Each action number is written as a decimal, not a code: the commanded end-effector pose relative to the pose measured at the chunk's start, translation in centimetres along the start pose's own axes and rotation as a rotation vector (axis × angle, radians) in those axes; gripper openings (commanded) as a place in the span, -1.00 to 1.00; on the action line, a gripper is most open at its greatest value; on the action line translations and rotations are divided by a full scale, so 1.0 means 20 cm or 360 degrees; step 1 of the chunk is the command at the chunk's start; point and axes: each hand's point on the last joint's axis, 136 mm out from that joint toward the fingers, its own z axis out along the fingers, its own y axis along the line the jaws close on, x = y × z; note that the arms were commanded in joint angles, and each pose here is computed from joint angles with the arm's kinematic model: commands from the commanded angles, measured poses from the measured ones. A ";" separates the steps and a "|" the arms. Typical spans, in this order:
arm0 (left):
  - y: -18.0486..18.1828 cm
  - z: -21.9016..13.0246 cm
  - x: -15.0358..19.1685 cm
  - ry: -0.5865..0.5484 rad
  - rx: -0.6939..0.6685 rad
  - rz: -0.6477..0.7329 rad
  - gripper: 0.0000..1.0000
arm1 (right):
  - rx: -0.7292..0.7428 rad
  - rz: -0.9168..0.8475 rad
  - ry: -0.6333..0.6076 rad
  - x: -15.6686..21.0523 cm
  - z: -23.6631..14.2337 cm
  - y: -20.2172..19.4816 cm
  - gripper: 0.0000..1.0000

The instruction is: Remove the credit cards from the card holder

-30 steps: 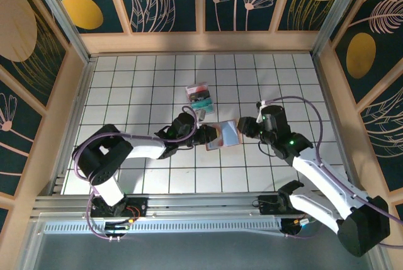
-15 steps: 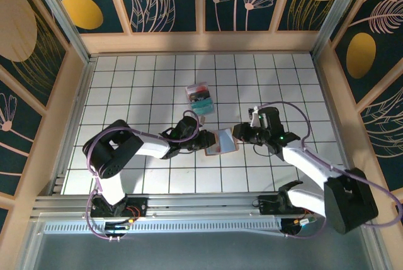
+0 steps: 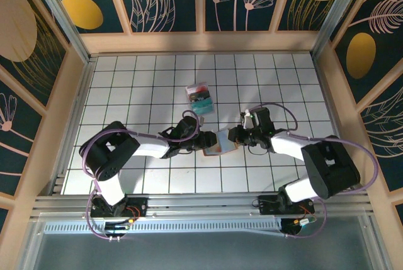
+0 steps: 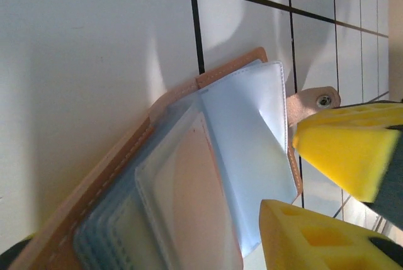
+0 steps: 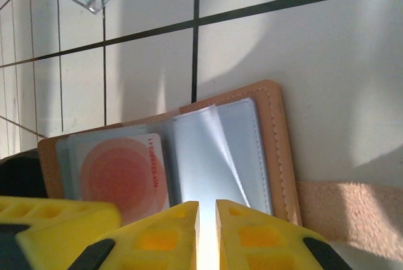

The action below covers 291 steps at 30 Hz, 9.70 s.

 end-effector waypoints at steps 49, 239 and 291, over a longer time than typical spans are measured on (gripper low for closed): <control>0.16 -0.09 -0.18 -0.0267 -0.0640 -0.0010 0.24 | 0.0188 0.0150 -0.0232 -0.03 -0.17 -0.09 -0.71; 0.52 -0.17 -0.02 -0.0097 -0.1235 0.0525 0.98 | -0.0365 0.0240 -0.0018 0.03 -0.02 0.21 -0.82; -0.07 -0.32 -0.29 -0.0484 -0.0652 0.0302 0.91 | -0.0321 0.0142 -0.0270 -0.05 -0.22 0.19 -1.00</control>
